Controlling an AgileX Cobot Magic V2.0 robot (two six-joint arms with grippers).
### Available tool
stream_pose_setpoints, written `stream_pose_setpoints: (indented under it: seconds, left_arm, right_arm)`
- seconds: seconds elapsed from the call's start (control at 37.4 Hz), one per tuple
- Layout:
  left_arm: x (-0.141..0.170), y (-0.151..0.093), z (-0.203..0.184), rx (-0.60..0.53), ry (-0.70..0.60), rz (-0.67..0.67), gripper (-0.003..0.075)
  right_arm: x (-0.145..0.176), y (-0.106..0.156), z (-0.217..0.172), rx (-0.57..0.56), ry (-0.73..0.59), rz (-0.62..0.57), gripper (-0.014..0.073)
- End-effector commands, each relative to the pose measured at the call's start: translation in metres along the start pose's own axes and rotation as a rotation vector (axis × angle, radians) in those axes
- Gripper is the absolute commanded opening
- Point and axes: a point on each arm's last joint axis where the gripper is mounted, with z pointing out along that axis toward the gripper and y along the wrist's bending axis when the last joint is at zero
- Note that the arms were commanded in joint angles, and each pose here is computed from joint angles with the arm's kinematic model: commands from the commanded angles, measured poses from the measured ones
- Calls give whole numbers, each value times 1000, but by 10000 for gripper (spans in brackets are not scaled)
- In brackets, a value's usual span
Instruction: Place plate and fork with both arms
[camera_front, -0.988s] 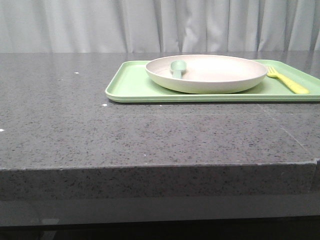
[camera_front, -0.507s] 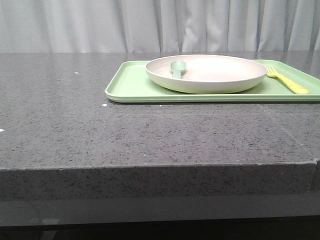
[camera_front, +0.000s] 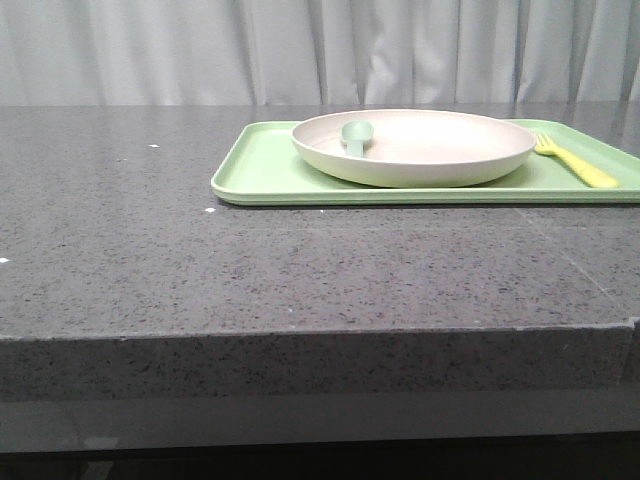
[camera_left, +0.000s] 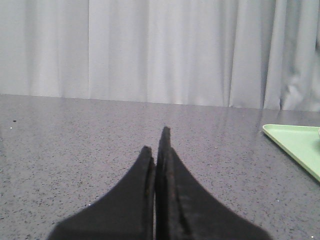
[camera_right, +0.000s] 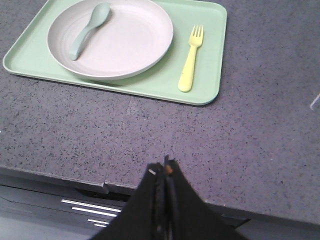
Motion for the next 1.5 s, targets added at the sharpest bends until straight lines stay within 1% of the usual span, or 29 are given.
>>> stream_pose_setpoints:
  seconds: [0.0, 0.21, 0.27, 0.35, 0.37, 0.45, 0.51, 0.59, 0.69, 0.85, 1.01, 1.15, 1.26, 1.47]
  left_arm:
    - [-7, 0, -2, 7, -93, -21, -18]
    - [-7, 0, -2, 7, -93, -21, -18]
    - [-7, 0, -2, 7, -93, -21, -18]
    - [-7, 0, -2, 7, -91, -21, -18]
    - [-7, 0, -2, 7, -91, -21, -18]
    - [-7, 0, -2, 7, -91, -21, -18]
    - [-7, 0, -2, 7, -91, -21, -18]
    - [-7, 0, -2, 7, -91, -21, -18]
    - [-7, 0, -2, 7, -91, -21, -18]
    - [-7, 0, -2, 7, -91, -21, -18]
    - [-7, 0, -2, 7, -91, -21, -18]
    - [-7, 0, -2, 7, -91, -21, -18]
    - [-7, 0, -2, 7, -91, -21, -18]
    - [-7, 0, -2, 7, -91, -21, -18]
  right_arm:
    - [-11, 0, -3, 7, -89, -12, -69]
    - [-11, 0, -3, 7, -89, -12, -69]
    - [-7, -1, -3, 9, -111, -13, -69]
    - [3, -7, 1, 75, -144, -34, -69]
    - [5, -8, 2, 88, -175, -34, -69]
    - [21, -11, 13, 114, -241, -30, -69]
    - [33, -13, 19, 131, -325, -30, -69]
    - [59, -16, 34, 156, -432, -28, -69]
    - [88, -19, 49, 182, -539, -28, -69]
    - [121, -22, 67, 200, -628, -18, -69]
    - [141, -24, 78, 220, -721, -22, -69]
    - [153, -25, 84, 221, -767, -24, -69]
    - [154, -25, 86, 219, -736, -16, -69]
    - [154, -25, 86, 219, -738, -16, -69]
